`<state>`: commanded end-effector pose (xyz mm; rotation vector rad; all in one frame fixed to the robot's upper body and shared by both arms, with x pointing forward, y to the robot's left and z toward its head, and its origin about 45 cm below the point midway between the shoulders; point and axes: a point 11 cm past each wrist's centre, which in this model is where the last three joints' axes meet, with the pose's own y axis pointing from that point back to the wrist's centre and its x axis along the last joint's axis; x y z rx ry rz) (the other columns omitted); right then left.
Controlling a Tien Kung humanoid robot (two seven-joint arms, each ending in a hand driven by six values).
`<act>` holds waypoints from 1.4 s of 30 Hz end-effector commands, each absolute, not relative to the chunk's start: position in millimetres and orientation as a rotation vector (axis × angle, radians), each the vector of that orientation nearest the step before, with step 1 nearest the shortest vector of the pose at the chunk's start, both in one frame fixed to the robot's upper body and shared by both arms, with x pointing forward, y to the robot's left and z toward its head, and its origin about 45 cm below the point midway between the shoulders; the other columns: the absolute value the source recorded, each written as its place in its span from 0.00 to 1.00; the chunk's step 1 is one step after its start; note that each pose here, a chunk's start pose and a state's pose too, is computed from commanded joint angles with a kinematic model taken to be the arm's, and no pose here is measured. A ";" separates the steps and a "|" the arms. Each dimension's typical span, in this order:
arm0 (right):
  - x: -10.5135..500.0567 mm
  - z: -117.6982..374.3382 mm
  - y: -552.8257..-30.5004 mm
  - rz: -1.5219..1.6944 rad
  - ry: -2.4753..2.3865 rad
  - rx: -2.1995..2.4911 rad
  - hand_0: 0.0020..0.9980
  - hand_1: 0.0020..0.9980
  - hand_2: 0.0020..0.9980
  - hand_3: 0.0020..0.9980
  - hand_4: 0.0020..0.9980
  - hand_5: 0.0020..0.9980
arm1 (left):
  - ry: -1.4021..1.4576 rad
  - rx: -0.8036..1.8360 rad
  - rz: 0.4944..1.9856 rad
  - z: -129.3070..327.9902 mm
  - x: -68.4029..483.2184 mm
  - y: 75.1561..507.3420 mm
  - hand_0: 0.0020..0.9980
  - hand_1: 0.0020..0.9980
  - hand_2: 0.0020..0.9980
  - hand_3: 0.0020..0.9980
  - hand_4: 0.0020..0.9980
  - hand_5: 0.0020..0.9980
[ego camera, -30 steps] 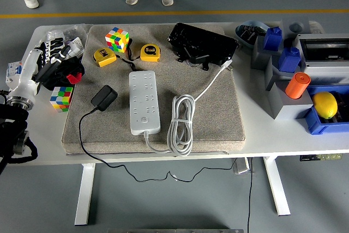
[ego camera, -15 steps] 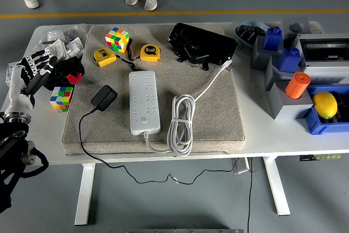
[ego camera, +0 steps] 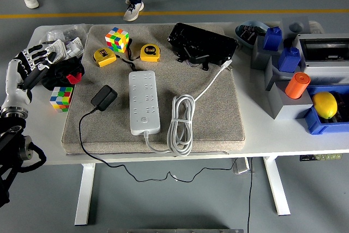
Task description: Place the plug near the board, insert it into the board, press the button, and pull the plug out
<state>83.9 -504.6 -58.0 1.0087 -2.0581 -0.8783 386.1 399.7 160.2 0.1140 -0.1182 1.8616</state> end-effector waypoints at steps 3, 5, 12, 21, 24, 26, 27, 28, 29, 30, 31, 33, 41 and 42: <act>82.8 -58.0 -504.9 -0.878 -2.057 1.007 0.72 0.72 0.72 0.62 1.00 0.62 | -0.114 0.114 1.865 159.1 384.9 400.6 0.67 0.67 0.67 0.69 0.98 0.43; 82.1 -58.1 -505.2 -0.879 -2.054 1.006 0.72 0.72 0.72 0.62 1.00 0.62 | -0.112 0.117 1.864 158.4 384.6 400.5 0.67 0.67 0.67 0.69 0.98 0.43; 81.7 -58.0 -505.4 -0.877 -2.049 1.008 0.71 0.72 0.72 0.62 1.00 0.63 | -0.091 0.121 1.861 154.6 382.7 398.8 0.67 0.66 0.67 0.68 0.98 0.43; 81.1 -58.0 -505.9 -0.879 -2.049 1.006 0.72 0.72 0.73 0.62 1.00 0.63 | -0.082 0.121 1.851 154.9 383.0 397.1 0.67 0.65 0.66 0.68 0.98 0.43; 80.6 -57.6 -506.6 -0.877 -2.047 1.006 0.72 0.72 0.73 0.62 1.00 0.63 | -0.079 0.118 1.852 155.4 382.8 397.4 0.66 0.65 0.66 0.68 0.98 0.43; 80.2 -57.5 -507.1 -0.876 -2.047 1.004 0.72 0.72 0.73 0.62 1.00 0.63 | -0.079 0.117 1.851 155.7 382.8 397.3 0.66 0.65 0.66 0.68 0.98 0.43; 80.0 -57.4 -507.3 -0.876 -2.046 1.004 0.72 0.72 0.73 0.62 1.00 0.63 | -0.079 0.116 1.851 155.8 382.8 397.3 0.66 0.65 0.66 0.68 0.98 0.43; 80.0 -57.4 -507.3 -0.875 -2.045 1.004 0.72 0.72 0.73 0.62 1.00 0.63 | -0.078 0.116 1.851 155.9 382.8 397.2 0.66 0.65 0.66 0.68 0.98 0.43; 80.0 -57.4 -507.3 -0.876 -2.045 1.005 0.72 0.72 0.73 0.62 1.00 0.63 | -0.078 0.115 1.851 156.0 382.9 397.2 0.66 0.65 0.66 0.68 0.98 0.43; 79.8 -57.5 -507.2 -0.877 -2.044 1.004 0.71 0.72 0.73 0.62 1.00 0.64 | -0.079 0.115 1.851 156.1 382.8 397.3 0.66 0.65 0.66 0.68 0.98 0.43; 79.5 -57.7 -507.0 -0.879 -2.043 1.004 0.71 0.72 0.73 0.62 1.00 0.64 | -0.079 0.116 1.850 156.1 382.7 397.3 0.66 0.65 0.66 0.68 0.98 0.43; 79.7 -57.8 -506.7 -0.880 -2.042 1.005 0.71 0.72 0.73 0.62 1.00 0.64 | -0.081 0.118 1.847 157.0 383.5 397.3 0.66 0.65 0.66 0.68 0.98 0.43; 79.4 -57.8 -506.8 -0.884 -2.050 1.000 0.71 0.72 0.72 0.62 1.00 0.64 | -0.086 0.116 1.847 161.0 385.7 398.4 0.66 0.65 0.66 0.68 0.97 0.44; 79.8 -57.7 -506.9 -0.883 -2.051 1.001 0.72 0.72 0.72 0.62 1.00 0.64 | -0.087 0.115 1.848 161.4 385.8 398.6 0.66 0.64 0.66 0.68 0.97 0.44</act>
